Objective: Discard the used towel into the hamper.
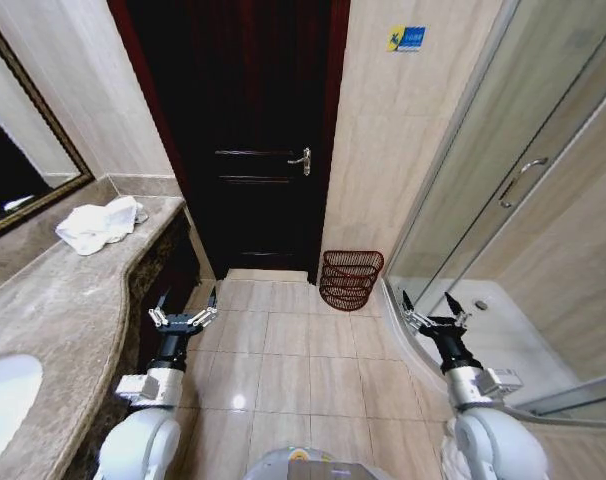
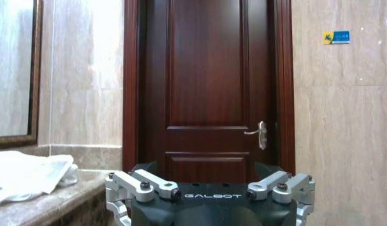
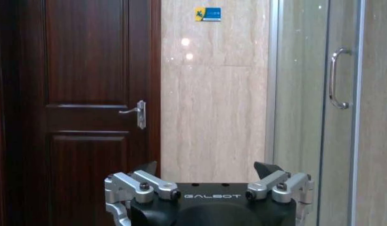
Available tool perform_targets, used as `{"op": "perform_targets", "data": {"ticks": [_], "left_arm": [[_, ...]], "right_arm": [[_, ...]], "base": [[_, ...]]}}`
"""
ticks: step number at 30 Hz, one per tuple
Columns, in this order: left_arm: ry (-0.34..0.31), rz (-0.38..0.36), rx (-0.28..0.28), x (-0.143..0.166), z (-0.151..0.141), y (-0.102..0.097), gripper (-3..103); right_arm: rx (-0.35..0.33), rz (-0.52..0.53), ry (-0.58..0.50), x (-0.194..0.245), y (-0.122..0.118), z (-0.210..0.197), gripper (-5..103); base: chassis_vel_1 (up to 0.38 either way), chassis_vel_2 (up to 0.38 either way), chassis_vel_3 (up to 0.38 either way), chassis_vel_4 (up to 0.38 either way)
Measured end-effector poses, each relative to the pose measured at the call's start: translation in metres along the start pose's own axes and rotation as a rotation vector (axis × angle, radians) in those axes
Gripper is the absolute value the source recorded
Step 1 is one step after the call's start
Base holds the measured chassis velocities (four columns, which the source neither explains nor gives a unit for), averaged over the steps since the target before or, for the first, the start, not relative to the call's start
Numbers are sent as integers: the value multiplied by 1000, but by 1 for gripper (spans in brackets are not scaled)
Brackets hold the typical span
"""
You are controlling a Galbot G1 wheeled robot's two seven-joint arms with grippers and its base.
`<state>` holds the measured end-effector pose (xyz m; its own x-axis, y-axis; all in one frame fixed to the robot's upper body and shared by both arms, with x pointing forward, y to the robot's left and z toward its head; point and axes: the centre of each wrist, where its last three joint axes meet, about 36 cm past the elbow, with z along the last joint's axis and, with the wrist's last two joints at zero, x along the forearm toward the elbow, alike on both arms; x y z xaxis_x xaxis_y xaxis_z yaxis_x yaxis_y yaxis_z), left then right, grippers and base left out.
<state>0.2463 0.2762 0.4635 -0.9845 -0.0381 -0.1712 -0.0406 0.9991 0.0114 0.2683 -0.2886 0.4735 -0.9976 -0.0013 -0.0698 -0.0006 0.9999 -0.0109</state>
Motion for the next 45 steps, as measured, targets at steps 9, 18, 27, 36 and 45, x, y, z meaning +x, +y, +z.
{"op": "perform_targets", "data": {"ticks": [9, 18, 27, 36, 45], "left_arm": [[12, 3, 6, -1, -7, -1, 100], [19, 6, 9, 0, -4, -1, 100], [13, 3, 9, 1, 1, -1, 100], [5, -5, -4, 2, 0, 0, 100], [-4, -5, -19, -2, -4, -4, 100]], "right_arm": [[3, 3, 4, 1, -5, -3, 100], [3, 14, 11, 4, 0, -10, 100], [27, 29, 32, 6, 0, -12, 100], [26, 10, 45, 7, 9, -12, 100], [24, -5, 43, 5, 16, -11, 100]], "base": [[0, 0, 0, 0], [0, 0, 0, 0], [0, 0, 0, 0], [0, 0, 0, 0], [0, 0, 0, 0]]}}
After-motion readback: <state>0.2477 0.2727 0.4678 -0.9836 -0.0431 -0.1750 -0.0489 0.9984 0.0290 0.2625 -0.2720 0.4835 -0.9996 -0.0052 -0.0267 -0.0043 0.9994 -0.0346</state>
